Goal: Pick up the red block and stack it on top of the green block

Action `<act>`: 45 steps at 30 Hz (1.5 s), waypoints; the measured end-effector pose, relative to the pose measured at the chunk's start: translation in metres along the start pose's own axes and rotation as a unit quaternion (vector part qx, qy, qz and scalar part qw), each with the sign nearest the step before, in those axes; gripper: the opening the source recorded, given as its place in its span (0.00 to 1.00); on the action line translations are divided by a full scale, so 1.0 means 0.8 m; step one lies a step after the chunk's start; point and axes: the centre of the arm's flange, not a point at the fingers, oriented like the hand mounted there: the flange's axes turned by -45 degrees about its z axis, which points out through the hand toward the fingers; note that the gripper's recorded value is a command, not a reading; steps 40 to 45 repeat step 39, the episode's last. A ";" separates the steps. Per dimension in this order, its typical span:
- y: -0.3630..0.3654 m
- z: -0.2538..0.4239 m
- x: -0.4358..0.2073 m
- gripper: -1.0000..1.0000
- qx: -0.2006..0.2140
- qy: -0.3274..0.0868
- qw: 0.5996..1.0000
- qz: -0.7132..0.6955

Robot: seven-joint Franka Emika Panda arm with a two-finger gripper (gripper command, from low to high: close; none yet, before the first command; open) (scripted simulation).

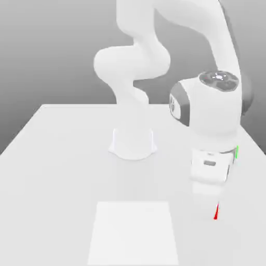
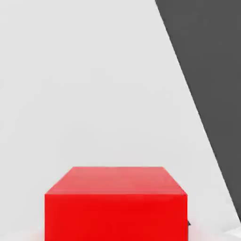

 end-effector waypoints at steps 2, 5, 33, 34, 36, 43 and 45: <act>-0.039 -0.001 0.034 0.00 0.006 0.004 0.998 -0.069; -0.096 -0.004 0.071 0.00 0.012 0.008 0.986 -0.166; -0.419 0.063 0.108 0.00 0.004 -0.052 0.732 -0.680; -0.419 0.071 0.107 0.00 0.004 -0.052 0.732 -0.679; -0.420 0.086 0.103 0.00 0.006 -0.050 0.731 -0.680; -0.421 0.091 0.102 1.00 0.007 -0.049 0.730 -0.681; -0.421 0.091 0.102 1.00 0.007 -0.049 0.730 -0.681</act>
